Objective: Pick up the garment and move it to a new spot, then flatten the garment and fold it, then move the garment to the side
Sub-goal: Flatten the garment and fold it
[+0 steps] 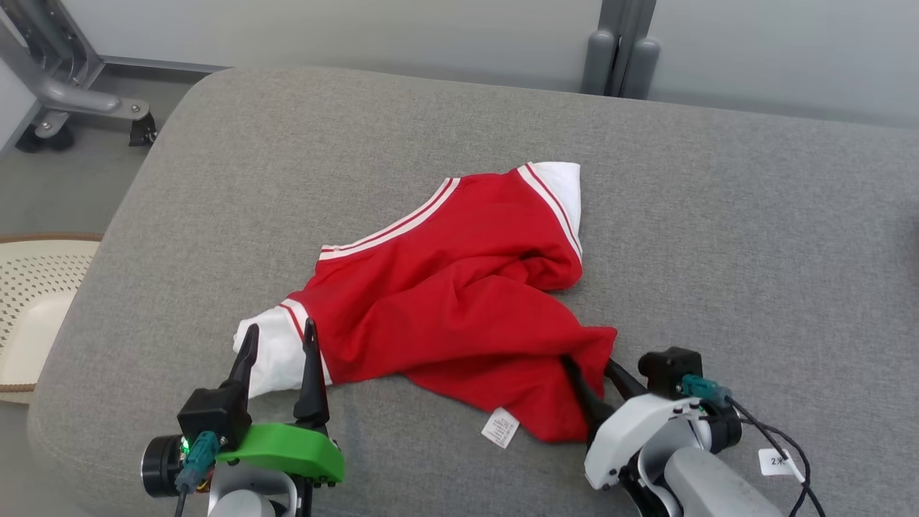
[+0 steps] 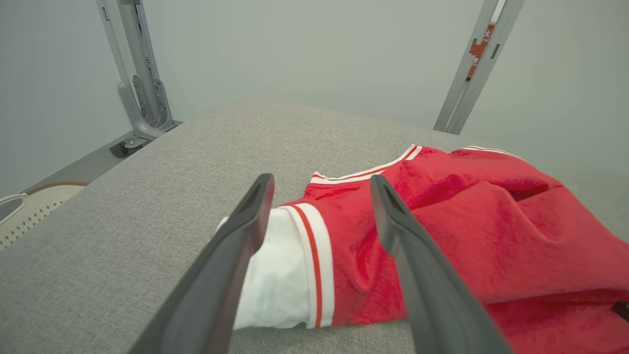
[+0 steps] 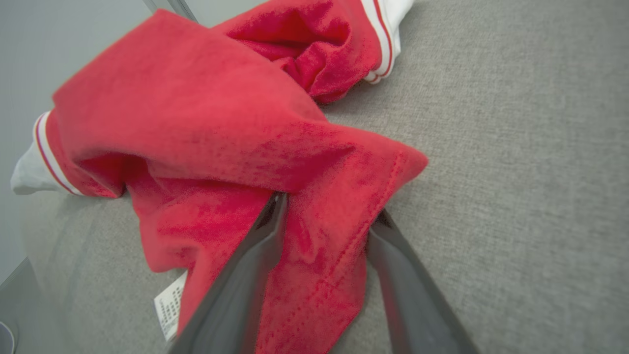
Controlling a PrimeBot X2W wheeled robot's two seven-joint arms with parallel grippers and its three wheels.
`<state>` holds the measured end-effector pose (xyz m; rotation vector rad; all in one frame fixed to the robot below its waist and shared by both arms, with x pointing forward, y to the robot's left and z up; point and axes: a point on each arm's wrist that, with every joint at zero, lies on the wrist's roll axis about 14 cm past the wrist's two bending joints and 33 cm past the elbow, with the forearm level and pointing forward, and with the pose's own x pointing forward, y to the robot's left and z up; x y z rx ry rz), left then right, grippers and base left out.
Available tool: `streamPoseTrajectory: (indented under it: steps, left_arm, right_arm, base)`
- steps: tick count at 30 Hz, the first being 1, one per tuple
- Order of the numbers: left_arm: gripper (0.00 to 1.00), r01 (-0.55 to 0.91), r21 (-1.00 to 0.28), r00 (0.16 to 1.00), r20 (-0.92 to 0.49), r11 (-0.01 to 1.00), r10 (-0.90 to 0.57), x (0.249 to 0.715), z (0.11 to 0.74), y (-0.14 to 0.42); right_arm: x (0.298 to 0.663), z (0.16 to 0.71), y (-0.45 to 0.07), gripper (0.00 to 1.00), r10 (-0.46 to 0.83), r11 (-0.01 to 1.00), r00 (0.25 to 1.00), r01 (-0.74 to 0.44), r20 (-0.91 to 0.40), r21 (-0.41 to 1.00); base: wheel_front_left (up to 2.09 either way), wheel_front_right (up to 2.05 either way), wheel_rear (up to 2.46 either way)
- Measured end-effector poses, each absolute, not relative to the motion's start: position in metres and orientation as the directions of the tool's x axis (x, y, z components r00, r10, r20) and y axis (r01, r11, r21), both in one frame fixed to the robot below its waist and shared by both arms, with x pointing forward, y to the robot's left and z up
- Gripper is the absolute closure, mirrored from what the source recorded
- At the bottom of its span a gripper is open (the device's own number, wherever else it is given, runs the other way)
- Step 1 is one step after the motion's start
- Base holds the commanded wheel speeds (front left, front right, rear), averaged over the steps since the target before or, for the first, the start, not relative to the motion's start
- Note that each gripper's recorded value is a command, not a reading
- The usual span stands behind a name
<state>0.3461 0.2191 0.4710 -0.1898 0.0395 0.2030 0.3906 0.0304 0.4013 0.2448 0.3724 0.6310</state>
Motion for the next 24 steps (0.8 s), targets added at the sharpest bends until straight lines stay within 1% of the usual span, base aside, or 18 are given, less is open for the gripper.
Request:
streamPoseTrajectory:
  steps: [3,5,7,12,16,19,22,24]
  left_arm:
    - [0.00,-0.211,-0.181,0.977,-0.061,0.961,0.203,0.345,0.470,0.221]
    - [0.00,-0.205,-0.181,0.979,-0.063,0.962,0.196,0.346,0.469,0.218]
    - [0.00,-0.194,-0.182,0.981,-0.065,0.964,0.185,0.347,0.468,0.214]
    - [0.00,-0.160,-0.195,0.986,-0.070,0.968,0.149,0.353,0.466,0.202]
    - [0.00,-0.142,-0.198,0.989,-0.077,0.970,0.129,0.356,0.463,0.195]
    - [0.00,-0.134,-0.200,0.989,-0.084,0.971,0.119,0.358,0.461,0.192]
    - [0.00,-0.125,-0.198,0.990,-0.093,0.972,0.109,0.360,0.458,0.189]
    - [0.00,-0.117,-0.196,0.991,-0.093,0.974,0.100,0.364,0.458,0.187]
  right_arm:
    - [0.407,0.409,0.027,1.00,0.593,0.794,0.770,-0.509,-0.238,0.333]
    - [0.422,0.418,0.018,1.00,0.563,0.813,0.799,-0.490,-0.211,0.315]
    - [0.438,0.426,-0.001,1.00,0.526,0.840,0.829,-0.469,-0.192,0.274]
    - [0.479,0.448,-0.071,1.00,0.402,0.914,0.902,-0.384,-0.158,0.132]
    - [0.497,0.455,-0.121,1.00,0.310,0.950,0.932,-0.308,-0.185,0.042]
    - [0.504,0.454,-0.144,1.00,0.263,0.963,0.939,-0.268,-0.222,0.008]
    - [0.507,0.443,-0.153,1.00,0.236,0.970,0.930,-0.243,-0.281,0.010]
    - [0.509,0.435,-0.148,1.00,0.238,0.970,0.918,-0.240,-0.318,0.035]
  base:
    - [0.00,0.00,0.00]
    - [0.00,0.00,0.00]
    - [0.00,0.00,0.00]
    - [0.00,0.00,0.00]
    - [0.00,0.00,0.00]
    - [0.00,0.00,0.00]
    - [0.00,0.00,0.00]
    - [0.00,0.00,0.00]
